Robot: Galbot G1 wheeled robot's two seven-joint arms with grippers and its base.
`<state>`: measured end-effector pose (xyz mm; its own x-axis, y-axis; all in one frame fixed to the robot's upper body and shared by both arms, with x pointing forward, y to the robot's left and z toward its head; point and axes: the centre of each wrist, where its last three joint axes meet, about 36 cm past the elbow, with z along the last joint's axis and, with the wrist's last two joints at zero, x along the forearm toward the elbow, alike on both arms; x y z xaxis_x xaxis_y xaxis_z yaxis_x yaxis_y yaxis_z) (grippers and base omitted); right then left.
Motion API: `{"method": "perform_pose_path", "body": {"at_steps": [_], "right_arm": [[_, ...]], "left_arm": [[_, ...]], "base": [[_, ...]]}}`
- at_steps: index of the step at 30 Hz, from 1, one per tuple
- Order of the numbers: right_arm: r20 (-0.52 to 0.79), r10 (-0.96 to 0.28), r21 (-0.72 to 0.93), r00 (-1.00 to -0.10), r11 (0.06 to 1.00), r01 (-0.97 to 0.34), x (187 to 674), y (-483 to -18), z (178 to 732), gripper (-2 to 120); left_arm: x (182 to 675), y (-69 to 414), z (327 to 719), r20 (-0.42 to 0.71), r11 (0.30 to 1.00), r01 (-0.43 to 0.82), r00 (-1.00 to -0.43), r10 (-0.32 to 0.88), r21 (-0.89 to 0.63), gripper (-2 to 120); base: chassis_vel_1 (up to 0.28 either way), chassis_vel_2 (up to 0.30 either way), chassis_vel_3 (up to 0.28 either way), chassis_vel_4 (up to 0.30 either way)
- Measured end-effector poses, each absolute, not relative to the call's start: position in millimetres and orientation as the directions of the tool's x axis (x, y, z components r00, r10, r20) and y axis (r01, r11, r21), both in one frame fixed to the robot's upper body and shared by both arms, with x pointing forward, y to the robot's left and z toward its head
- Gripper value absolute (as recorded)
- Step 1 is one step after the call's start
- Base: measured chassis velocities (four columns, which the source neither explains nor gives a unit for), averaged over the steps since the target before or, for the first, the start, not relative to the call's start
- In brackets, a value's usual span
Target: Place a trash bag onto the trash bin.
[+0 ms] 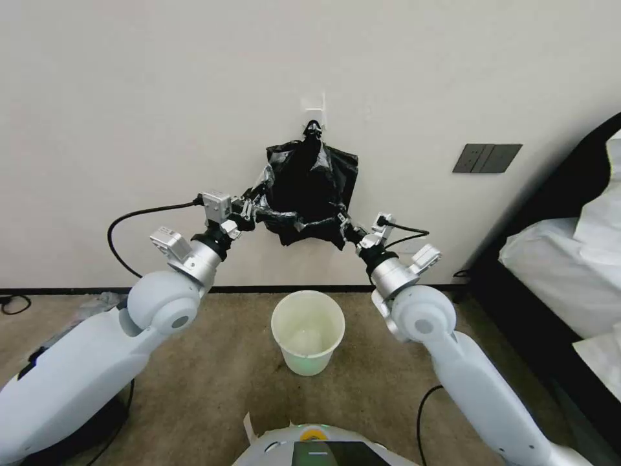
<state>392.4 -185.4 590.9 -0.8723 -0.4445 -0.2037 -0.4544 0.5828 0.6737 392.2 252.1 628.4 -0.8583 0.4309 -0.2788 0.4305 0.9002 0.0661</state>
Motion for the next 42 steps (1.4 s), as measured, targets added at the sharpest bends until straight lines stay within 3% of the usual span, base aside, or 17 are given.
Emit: {"method": "perform_pose_path", "body": {"at_steps": [2,4,7,9,10,12,15,16,19,20,23,27,33,42], "right_arm": [[-0.195,-0.454,0.752,-0.869,0.500,-0.430,395,-193,590,0],[-0.185,-0.453,0.760,-0.872,0.497,-0.419,395,-195,587,0],[-0.165,-0.449,0.741,-0.878,0.532,-0.410,394,-198,582,0],[-0.148,-0.438,0.686,-0.887,0.600,-0.411,392,-200,578,8],[-0.131,-0.427,0.607,-0.895,0.679,-0.413,389,-201,576,15],[-0.130,-0.420,0.578,-0.898,0.704,-0.412,388,-201,575,18],[-0.143,-0.354,0.309,-0.924,0.871,-0.381,378,-204,573,35],[-0.143,-0.354,0.309,-0.924,0.871,-0.381,378,-204,573,35],[-0.183,-0.327,-0.001,-0.927,0.943,-0.332,366,-209,574,48],[-0.183,-0.327,-0.001,-0.927,0.943,-0.332,366,-209,574,48],[-0.217,-0.350,-0.263,-0.911,0.920,-0.291,358,-214,581,65],[-0.221,-0.384,-0.389,-0.896,0.877,-0.280,361,-217,591,78],[-0.207,-0.438,-0.439,-0.875,0.841,-0.317,362,-211,609,98],[-0.207,-0.495,-0.503,-0.844,0.794,-0.342,358,-209,644,100]], "left_arm": [[392,253,629,-0.281,0.903,0.425,-0.860,0.426,0.067,0],[392,253,630,-0.282,0.904,0.423,-0.860,0.424,0.067,0],[392,253,630,-0.283,0.904,0.422,-0.861,0.423,0.067,0],[392,253,630,-0.285,0.904,0.423,-0.860,0.423,0.066,0],[391,252,631,-0.288,0.903,0.425,-0.858,0.425,0.066,0],[391,252,631,-0.289,0.902,0.426,-0.857,0.426,0.066,0],[389,249,632,-0.293,0.898,0.435,-0.852,0.434,0.064,0],[389,249,632,-0.293,0.898,0.435,-0.852,0.434,0.064,0],[387,246,632,-0.293,0.892,0.448,-0.846,0.445,0.061,0],[387,246,632,-0.293,0.892,0.448,-0.846,0.445,0.061,0],[387,240,632,-0.296,0.887,0.460,-0.841,0.453,0.052,0],[388,237,634,-0.299,0.884,0.465,-0.838,0.456,0.047,0],[387,237,636,-0.302,0.884,0.465,-0.837,0.457,0.048,0],[385,238,639,-0.301,0.884,0.464,-0.838,0.455,0.046,0]], "base": [[0.000,0.000,0.000,0.000],[0.000,0.000,0.000,0.000],[0.000,0.000,0.000,0.000],[0.000,0.000,0.000,0.000],[0.000,0.000,0.000,0.000],[0.000,0.000,0.000,0.000],[0.000,0.000,0.000,0.000],[0.000,0.000,0.000,0.000],[0.000,0.000,0.000,0.000],[0.000,0.000,0.000,0.000],[0.000,0.000,0.000,0.000],[0.000,0.000,0.000,0.000],[0.000,0.000,0.000,0.000],[0.000,0.000,0.000,0.000]]}}
